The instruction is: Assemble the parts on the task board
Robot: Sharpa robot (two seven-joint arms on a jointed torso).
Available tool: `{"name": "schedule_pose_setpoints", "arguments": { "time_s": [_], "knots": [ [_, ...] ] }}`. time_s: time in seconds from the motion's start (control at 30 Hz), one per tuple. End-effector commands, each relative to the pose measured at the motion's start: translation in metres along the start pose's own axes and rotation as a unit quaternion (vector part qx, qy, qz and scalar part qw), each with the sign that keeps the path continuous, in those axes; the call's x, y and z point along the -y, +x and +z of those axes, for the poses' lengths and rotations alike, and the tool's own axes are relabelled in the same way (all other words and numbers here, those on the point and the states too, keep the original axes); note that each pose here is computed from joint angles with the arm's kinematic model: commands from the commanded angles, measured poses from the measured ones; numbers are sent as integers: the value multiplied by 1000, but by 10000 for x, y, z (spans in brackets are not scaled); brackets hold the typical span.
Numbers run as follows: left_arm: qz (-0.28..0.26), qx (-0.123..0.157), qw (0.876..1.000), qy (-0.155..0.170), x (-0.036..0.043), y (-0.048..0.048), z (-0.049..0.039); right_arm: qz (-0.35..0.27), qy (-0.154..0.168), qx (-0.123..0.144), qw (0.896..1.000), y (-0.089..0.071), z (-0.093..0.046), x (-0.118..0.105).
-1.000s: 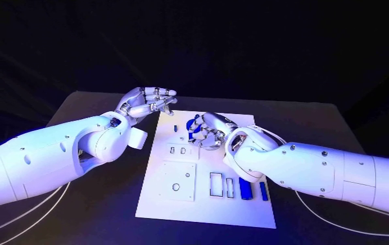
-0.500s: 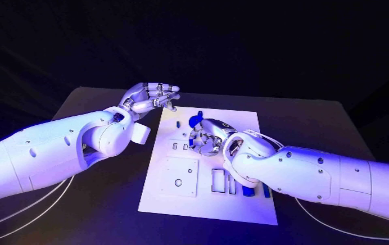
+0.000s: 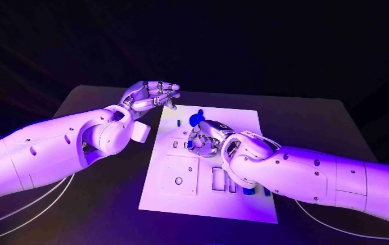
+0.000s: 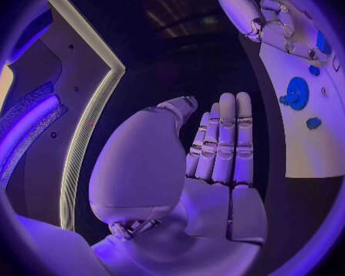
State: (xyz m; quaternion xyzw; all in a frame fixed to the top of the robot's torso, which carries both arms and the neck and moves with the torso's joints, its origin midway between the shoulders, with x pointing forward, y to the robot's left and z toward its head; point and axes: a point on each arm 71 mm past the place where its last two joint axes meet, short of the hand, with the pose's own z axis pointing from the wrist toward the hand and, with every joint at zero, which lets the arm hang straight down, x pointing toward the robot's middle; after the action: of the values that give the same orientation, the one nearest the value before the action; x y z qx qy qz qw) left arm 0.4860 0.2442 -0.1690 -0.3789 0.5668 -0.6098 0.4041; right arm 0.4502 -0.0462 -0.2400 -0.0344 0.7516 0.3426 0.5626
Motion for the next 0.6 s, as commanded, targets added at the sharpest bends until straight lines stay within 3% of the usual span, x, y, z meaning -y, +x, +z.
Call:
{"name": "schedule_pose_setpoints", "arguments": {
  "time_s": [0.03, 0.6],
  "knots": [
    [-2, -11, 1000, 4, 10, 23, 4, -14, -6, -5, 1000, 27, 3, -12],
    [-2, -11, 1000, 4, 9, 20, 3, -18, -6, -5, 1000, 46, 11, 2]
  ]
}}
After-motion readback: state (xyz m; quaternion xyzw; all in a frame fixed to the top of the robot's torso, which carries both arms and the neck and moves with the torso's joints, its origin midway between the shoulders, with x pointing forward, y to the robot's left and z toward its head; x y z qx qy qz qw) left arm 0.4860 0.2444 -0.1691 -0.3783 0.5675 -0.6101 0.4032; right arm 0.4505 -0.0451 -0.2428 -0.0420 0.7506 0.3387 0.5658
